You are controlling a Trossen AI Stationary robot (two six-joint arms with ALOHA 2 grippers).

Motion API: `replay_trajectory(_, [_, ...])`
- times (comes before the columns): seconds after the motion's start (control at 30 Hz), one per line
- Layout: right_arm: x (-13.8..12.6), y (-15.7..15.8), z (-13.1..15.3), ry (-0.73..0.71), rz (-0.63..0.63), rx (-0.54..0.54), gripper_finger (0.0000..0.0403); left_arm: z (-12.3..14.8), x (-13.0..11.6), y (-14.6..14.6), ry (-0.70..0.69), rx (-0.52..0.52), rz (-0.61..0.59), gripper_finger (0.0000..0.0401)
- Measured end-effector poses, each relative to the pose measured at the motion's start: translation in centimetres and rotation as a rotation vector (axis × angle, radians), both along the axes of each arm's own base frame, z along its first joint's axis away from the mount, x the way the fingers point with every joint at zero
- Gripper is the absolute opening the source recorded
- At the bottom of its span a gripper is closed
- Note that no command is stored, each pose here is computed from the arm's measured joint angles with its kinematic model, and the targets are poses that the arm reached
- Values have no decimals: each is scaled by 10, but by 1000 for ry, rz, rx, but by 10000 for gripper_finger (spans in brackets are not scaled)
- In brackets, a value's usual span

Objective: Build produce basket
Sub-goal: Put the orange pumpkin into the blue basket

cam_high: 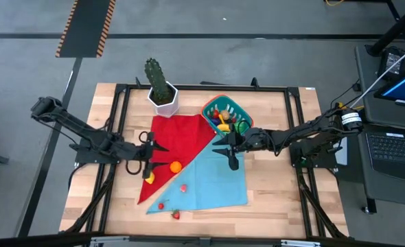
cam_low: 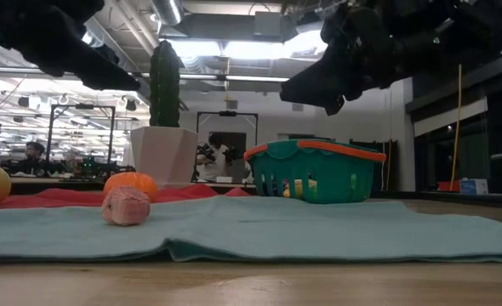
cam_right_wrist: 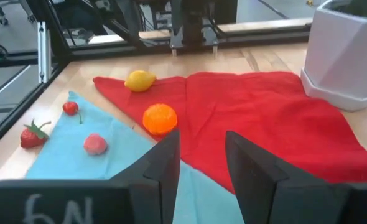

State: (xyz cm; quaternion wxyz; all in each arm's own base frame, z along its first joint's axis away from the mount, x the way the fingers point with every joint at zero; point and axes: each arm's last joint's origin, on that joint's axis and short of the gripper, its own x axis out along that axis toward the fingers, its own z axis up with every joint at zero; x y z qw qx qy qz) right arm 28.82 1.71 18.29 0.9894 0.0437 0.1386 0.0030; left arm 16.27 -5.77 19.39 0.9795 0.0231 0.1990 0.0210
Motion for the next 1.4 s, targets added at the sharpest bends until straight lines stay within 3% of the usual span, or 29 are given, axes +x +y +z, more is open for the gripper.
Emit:
replay_trajectory(0.47, [-4, -2, -5, 42, 2, 30, 129, 33, 38, 2, 374, -54, -23, 236])
replay_trajectory(0.73, [-41, -7, 3, -82, 33, 55, 129, 17, 67, 3, 508, -54, -46, 236])
replay_trajectory(0.97, [-71, -8, -3, -100, 30, 53, 129, 8, 82, 4, 573, -87, -74, 236])
replay_trajectory(1.4, [-79, -9, -5, -109, 25, 71, 129, -9, 107, 6, 825, -88, -38, 236])
